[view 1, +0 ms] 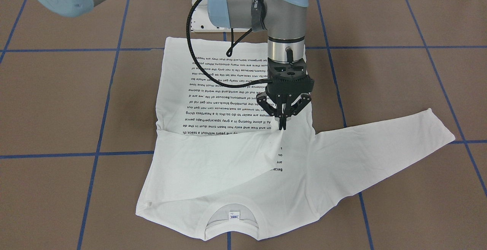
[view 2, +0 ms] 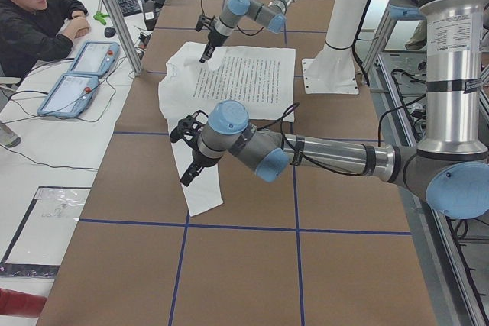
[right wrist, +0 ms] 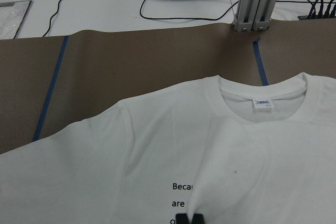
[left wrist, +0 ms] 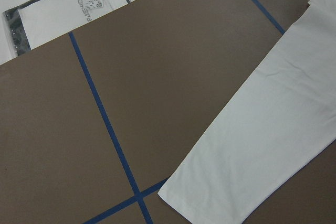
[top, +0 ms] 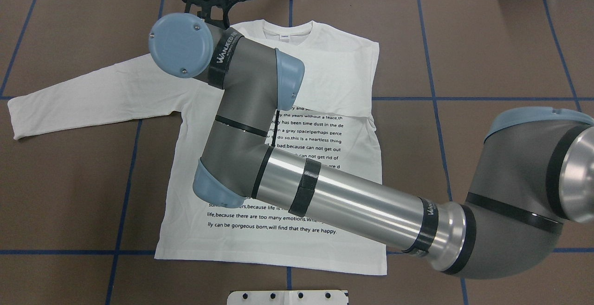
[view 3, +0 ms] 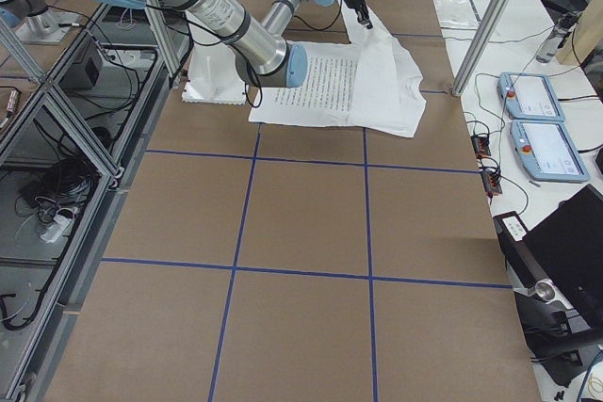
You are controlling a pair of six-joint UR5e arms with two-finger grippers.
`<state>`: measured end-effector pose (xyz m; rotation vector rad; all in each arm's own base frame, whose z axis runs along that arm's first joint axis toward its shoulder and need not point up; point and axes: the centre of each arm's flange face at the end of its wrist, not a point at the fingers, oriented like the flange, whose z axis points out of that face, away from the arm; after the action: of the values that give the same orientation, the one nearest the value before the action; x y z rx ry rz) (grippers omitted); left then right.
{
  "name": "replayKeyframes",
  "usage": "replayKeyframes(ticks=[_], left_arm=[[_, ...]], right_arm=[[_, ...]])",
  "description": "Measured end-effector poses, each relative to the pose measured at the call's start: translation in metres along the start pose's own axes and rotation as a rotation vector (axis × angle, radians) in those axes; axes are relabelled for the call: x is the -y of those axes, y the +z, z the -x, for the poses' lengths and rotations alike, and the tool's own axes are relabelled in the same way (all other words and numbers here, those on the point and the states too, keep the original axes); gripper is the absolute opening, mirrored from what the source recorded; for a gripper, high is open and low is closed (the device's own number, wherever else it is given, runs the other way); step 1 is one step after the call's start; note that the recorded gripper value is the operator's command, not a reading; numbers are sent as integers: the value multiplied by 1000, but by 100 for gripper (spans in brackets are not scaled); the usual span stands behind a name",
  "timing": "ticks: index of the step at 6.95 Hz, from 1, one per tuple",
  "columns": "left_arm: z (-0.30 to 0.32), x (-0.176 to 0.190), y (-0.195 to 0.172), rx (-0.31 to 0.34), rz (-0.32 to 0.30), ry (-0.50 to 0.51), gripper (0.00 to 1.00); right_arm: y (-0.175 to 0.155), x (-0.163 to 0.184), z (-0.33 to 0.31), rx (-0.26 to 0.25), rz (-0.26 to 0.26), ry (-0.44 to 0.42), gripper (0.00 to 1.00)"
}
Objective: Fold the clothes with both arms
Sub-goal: 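Carry the held sleeve across the shirt body toward the left gripper, then release the sleeve on the shirt and raise the right gripper away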
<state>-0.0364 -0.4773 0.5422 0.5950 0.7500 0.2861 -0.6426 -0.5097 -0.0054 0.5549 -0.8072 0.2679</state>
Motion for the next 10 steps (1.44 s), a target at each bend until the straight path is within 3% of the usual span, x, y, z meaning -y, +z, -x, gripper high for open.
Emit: replayKeyframes(ticks=[2,3,8,10], left_arm=[[2,-2,3,0,6,-6,100],[3,-3,3,0,8,-7,100],[3,-1,3,0,5,-5,100],[-2,16,-2,-1,-28,25,100]], right_arm=[[0,-37,18,20,-6,-27,0],[3,-46,20,17,-9,-34,99],[6,-51,22,11,5,-13,100],[24,-12,-10,-7,65,28,100]])
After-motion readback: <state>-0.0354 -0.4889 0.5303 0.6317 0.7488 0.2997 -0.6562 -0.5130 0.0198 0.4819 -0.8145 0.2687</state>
